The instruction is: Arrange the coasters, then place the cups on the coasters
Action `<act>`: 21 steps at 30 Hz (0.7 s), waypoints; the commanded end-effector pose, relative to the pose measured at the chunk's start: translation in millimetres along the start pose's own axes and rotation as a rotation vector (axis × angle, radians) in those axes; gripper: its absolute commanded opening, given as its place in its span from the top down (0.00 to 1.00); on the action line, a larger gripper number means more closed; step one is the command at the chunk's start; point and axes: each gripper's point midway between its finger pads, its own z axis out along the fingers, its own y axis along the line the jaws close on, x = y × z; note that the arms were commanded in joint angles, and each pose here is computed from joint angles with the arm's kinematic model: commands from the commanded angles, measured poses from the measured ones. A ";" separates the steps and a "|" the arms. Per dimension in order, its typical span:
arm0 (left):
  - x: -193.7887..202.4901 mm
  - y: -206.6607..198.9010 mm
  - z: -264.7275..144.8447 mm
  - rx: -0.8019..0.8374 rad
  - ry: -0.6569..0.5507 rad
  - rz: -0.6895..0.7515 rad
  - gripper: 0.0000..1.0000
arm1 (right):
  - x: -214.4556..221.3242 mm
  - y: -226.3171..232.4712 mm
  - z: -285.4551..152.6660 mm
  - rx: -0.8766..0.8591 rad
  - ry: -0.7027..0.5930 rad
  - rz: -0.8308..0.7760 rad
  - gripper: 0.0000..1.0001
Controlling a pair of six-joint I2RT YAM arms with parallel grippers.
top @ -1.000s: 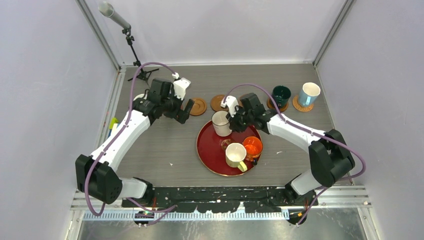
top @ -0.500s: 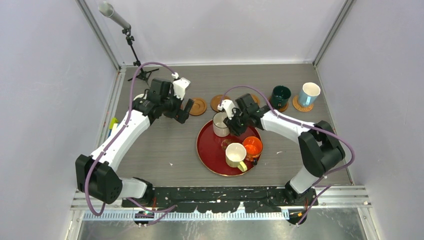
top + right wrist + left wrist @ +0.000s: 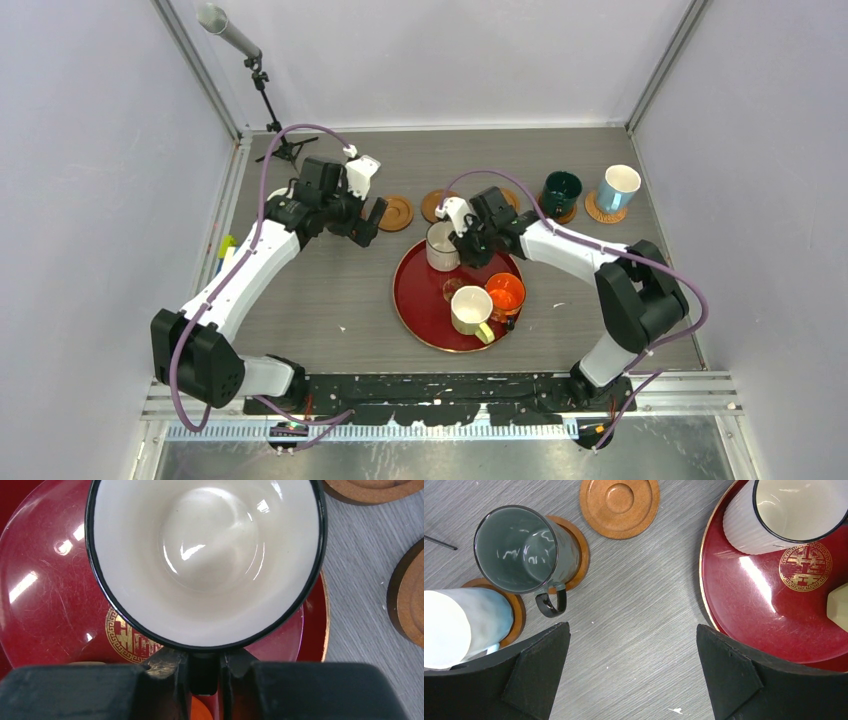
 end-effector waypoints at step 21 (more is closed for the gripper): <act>-19.9 7.1 -4.3 -0.020 -0.061 0.013 0.00 | -120.9 -107.3 -130.0 0.608 -0.602 0.328 0.99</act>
